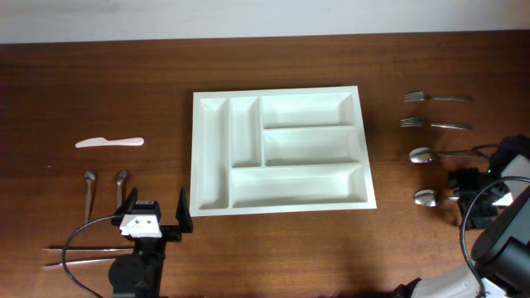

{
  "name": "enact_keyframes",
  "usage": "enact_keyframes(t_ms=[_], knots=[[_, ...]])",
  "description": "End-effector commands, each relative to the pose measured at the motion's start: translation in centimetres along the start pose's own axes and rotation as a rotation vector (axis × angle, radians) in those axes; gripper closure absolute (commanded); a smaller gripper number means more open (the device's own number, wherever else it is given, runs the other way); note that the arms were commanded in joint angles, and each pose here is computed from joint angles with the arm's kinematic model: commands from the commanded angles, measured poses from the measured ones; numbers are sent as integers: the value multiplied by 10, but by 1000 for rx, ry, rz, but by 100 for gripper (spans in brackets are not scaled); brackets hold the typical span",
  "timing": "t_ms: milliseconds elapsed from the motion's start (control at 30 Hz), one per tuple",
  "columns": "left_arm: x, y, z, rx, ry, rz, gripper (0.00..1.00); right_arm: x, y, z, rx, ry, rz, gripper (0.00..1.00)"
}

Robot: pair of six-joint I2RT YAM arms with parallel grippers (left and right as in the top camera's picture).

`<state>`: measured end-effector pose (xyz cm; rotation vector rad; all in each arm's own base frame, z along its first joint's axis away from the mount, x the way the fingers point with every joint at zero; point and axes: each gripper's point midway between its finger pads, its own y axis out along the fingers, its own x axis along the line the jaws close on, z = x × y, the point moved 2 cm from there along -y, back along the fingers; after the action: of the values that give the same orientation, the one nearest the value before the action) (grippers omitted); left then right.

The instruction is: Pack container

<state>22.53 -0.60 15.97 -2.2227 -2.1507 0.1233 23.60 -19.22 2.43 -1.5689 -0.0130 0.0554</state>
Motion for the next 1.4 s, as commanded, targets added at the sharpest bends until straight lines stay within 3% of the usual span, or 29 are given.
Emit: enact_keyframes(t_ms=[0,1033,1133,1200,1367], knots=[[2,0,1,-4,-10,-8,1,-2,3,1,5,-5,-4,1],[2,0,1,-4,-9,-8,1,-4,11,2,-4,-4,-7,1],[2,0,1,-4,-10,-8,1,-4,11,2,-4,-4,-7,11],[2,0,1,-4,-10,-8,1,-4,11,2,-4,-4,-7,30],[2,0,1,-4,-10,-8,1,-4,11,2,-5,-1,-8,66]])
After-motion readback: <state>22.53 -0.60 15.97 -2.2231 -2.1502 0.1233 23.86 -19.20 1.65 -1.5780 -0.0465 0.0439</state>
